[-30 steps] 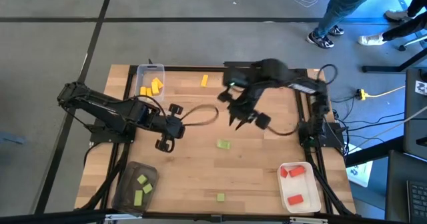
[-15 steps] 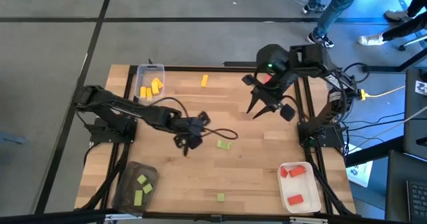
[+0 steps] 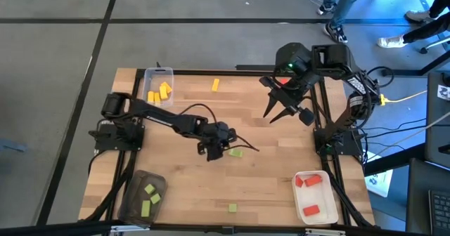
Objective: Sort & place blocks by color
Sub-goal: Put the green block into the black bin
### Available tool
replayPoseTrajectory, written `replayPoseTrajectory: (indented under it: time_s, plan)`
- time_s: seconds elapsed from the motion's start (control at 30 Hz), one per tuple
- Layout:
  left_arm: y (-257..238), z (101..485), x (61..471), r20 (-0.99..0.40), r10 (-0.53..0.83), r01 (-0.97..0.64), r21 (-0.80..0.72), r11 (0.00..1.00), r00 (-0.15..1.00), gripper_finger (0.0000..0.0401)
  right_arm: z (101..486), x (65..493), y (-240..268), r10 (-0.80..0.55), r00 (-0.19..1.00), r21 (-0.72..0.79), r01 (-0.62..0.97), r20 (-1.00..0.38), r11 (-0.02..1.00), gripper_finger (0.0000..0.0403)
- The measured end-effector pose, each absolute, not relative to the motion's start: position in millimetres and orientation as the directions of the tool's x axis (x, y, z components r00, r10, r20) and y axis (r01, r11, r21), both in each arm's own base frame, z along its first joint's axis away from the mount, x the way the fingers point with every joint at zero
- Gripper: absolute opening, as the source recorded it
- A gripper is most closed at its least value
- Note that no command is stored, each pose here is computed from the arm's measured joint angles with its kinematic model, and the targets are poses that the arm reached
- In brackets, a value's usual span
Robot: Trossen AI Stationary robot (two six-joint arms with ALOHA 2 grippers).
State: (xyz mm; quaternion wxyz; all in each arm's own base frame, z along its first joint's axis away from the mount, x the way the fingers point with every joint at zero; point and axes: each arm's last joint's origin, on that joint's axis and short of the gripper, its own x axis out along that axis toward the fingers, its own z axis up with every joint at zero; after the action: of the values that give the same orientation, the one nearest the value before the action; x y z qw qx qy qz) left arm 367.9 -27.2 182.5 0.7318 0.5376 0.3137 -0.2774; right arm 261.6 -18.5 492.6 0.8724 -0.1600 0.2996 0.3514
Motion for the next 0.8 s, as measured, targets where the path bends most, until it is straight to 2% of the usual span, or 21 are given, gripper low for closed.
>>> replayPoseTrajectory:
  time_s: [0.23, 0.33, 0.73, 0.8]
  plan:
    - [-28.1, 180.2, 370.6, -0.746, -0.096, 0.748, 0.639, 0.179, 0.659, 0.0104, 492.6, 261.6, -18.4, 0.518, 0.573, -0.070, -0.710, -0.635, 0.700, 0.0114]
    - [-29.3, 180.4, 370.7, -0.742, -0.136, 0.753, 0.634, 0.176, 0.656, 0.0104, 492.5, 261.7, -18.5, 0.517, 0.573, -0.070, -0.710, -0.636, 0.701, 0.0114]
    - [-27.4, 165.1, 375.5, -0.756, -0.112, 0.764, 0.637, 0.100, 0.645, 0.0104, 492.5, 261.7, -18.5, 0.517, 0.573, -0.070, -0.710, -0.636, 0.700, 0.0114]
    - [-27.6, 166.4, 380.0, -0.730, -0.113, 0.739, 0.668, 0.090, 0.674, 0.0104, 492.5, 261.7, -18.5, 0.517, 0.573, -0.070, -0.710, -0.636, 0.700, 0.0114]
